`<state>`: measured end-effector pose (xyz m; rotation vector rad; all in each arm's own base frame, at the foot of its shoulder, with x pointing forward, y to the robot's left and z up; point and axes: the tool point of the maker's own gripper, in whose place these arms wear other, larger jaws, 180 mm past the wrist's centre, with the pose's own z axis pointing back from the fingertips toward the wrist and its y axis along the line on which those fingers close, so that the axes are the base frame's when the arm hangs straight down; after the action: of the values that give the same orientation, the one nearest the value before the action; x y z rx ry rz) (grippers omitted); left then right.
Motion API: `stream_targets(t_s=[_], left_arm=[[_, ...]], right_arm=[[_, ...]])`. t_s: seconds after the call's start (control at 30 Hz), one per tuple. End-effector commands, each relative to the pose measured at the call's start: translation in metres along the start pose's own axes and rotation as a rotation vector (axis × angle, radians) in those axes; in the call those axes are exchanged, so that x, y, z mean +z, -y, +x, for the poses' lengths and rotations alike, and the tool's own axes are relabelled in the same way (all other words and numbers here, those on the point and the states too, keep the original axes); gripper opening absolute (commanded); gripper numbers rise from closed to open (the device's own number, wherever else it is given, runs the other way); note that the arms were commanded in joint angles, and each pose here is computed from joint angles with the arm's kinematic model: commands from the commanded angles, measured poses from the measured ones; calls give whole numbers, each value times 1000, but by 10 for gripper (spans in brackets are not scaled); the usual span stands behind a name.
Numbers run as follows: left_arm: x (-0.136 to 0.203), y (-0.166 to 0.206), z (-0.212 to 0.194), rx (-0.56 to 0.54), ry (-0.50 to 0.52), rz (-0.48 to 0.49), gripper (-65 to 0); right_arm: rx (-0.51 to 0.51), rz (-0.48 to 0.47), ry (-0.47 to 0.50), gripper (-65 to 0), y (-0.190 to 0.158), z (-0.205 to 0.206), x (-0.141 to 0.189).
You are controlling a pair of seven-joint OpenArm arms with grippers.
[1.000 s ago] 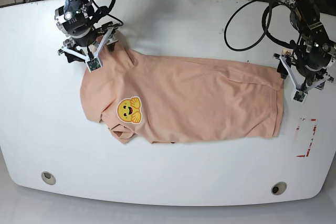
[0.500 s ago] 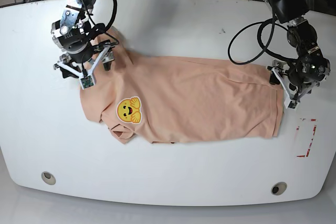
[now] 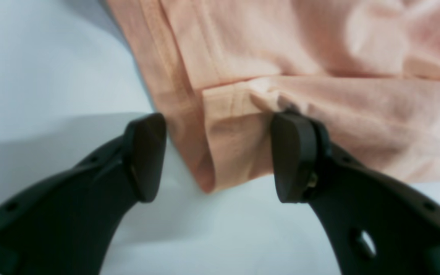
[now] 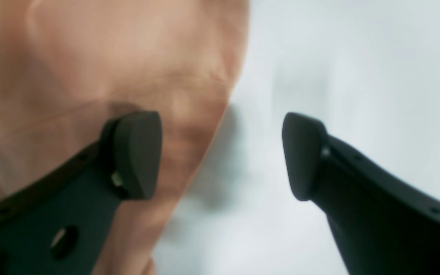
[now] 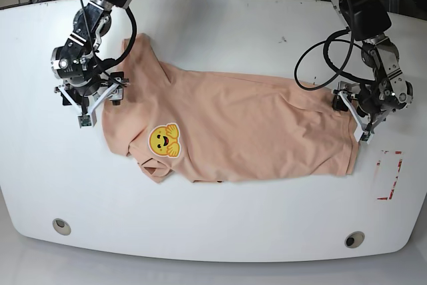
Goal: Fold the T-shirt properly
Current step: 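Move both grippers to the shirt's shoulder and hem corners and grasp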
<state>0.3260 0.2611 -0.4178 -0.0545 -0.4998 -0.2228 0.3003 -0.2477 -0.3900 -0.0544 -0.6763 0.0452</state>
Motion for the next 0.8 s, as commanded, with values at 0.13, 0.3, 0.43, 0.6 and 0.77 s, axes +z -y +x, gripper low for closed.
stream_targets(t_s=[0.13,0.3,0.43,0.6,0.77], left_arm=[[-7,10,1,-56,-19,-20,-322],[-12,8,-12,-53,-54,-29,-554],[-13,9,-15,-49,-51,-33,-650],[-13,10,-20,-50,-58,-33,-650],[-13,10,-24,-47,-62,-33,-650]], right_arm=[[-125,55,97,-176,15,22,-6],[-186,122,82,-179,7,14,-18],[-216,153,90,-181,0,11,-26],[-241,179,86,-182,-10,3,-33],[-231,218,71,-182,-29,1,-38]])
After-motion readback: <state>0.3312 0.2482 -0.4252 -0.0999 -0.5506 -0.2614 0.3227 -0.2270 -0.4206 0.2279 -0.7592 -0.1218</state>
